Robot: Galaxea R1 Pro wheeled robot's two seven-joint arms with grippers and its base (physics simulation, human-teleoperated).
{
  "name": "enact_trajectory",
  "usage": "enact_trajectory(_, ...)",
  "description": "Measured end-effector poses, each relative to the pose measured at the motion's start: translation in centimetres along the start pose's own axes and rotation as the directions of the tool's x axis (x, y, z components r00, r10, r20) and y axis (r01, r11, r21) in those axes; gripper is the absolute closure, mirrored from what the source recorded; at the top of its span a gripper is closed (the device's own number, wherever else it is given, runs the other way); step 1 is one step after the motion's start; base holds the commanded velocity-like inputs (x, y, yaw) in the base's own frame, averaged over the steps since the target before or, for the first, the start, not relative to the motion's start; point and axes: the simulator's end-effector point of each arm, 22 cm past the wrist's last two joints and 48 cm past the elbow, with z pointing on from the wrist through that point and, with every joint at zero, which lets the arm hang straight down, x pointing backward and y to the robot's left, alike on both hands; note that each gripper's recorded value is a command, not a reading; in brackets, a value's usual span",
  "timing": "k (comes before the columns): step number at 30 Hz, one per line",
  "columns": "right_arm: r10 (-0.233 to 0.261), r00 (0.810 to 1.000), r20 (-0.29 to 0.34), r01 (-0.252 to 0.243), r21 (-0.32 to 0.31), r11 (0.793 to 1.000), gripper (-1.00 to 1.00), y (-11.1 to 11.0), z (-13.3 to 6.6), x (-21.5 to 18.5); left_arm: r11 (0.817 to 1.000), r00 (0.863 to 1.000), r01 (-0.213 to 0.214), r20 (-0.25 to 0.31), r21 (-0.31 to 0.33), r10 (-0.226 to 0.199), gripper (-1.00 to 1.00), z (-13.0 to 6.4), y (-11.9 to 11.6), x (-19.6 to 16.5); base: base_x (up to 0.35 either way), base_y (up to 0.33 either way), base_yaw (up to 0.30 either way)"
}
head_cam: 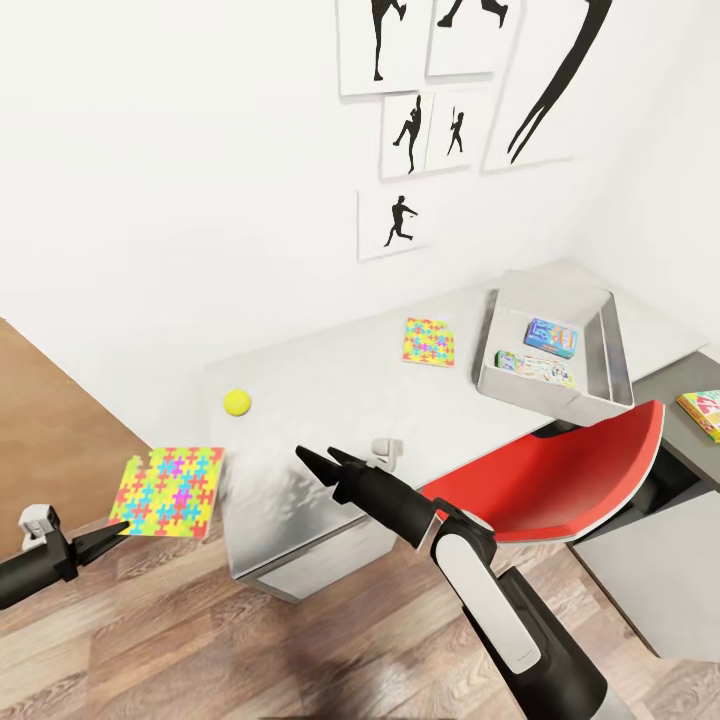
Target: Put all the toys in the child's room - the three board games (two on the bed and one on the table), the two jigsaw puzzles on the table, and the tennis ball on the table - inside the toy box on the table in the child's room.
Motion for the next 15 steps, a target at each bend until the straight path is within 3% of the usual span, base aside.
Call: enact_trajectory(15, -0.003, 1.000, 0.010, 0.003, -0.003, 1.000, -1.00, 0.10, 0.00, -0.23, 1.000, 1.000, 0.000, -0.015, 0.003, 0.000, 1.00, 0.51, -0.07, 0.47, 0.000, 0.000, 0.000)
